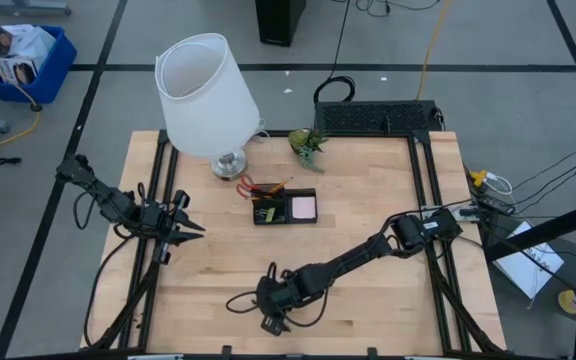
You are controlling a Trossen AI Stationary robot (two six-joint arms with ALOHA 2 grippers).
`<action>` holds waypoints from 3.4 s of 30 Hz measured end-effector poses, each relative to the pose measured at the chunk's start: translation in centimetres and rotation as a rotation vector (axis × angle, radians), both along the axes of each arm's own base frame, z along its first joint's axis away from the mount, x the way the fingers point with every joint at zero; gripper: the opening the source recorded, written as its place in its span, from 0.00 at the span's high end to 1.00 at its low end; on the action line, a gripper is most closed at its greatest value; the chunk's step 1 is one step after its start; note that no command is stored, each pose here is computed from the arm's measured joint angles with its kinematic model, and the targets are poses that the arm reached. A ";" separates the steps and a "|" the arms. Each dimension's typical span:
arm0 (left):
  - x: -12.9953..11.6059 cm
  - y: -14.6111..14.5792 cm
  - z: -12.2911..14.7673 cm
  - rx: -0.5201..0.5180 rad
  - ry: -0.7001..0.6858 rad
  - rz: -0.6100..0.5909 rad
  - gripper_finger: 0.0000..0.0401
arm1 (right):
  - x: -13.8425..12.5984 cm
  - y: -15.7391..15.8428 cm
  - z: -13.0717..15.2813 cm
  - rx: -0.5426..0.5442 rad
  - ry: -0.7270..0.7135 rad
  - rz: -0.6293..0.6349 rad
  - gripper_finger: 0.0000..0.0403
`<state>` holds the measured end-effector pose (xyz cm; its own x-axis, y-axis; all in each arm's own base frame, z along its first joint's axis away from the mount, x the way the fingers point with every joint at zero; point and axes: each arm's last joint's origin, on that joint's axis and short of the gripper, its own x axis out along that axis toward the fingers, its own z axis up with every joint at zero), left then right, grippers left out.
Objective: Pick and place office supplies into organizer
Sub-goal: Put the black pen into the black desk organizer
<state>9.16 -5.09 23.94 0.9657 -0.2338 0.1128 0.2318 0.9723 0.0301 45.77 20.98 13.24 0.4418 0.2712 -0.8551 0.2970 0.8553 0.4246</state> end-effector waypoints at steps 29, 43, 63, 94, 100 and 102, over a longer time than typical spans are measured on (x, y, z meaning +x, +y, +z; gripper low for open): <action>0.0 0.0 0.0 0.000 -0.001 0.000 0.83 | -0.5 0.3 -1.3 -0.106 0.022 0.049 0.83; 0.0 0.0 0.0 0.000 0.000 0.000 0.83 | -0.1 -0.5 -1.3 -0.132 0.004 0.089 0.87; 0.0 0.0 0.0 0.000 0.001 0.000 0.83 | -4.6 1.7 8.1 -0.638 -0.212 0.122 0.96; 0.0 0.0 0.1 -0.004 -0.006 0.000 0.83 | -18.5 0.2 0.8 0.007 -0.887 0.167 0.99; 0.0 0.0 0.0 -0.003 -0.005 0.000 0.83 | -14.7 2.5 0.9 0.281 -0.833 0.163 1.00; 0.0 0.0 0.0 0.001 0.002 0.000 0.83 | -13.2 3.0 0.9 0.343 -0.775 0.118 1.00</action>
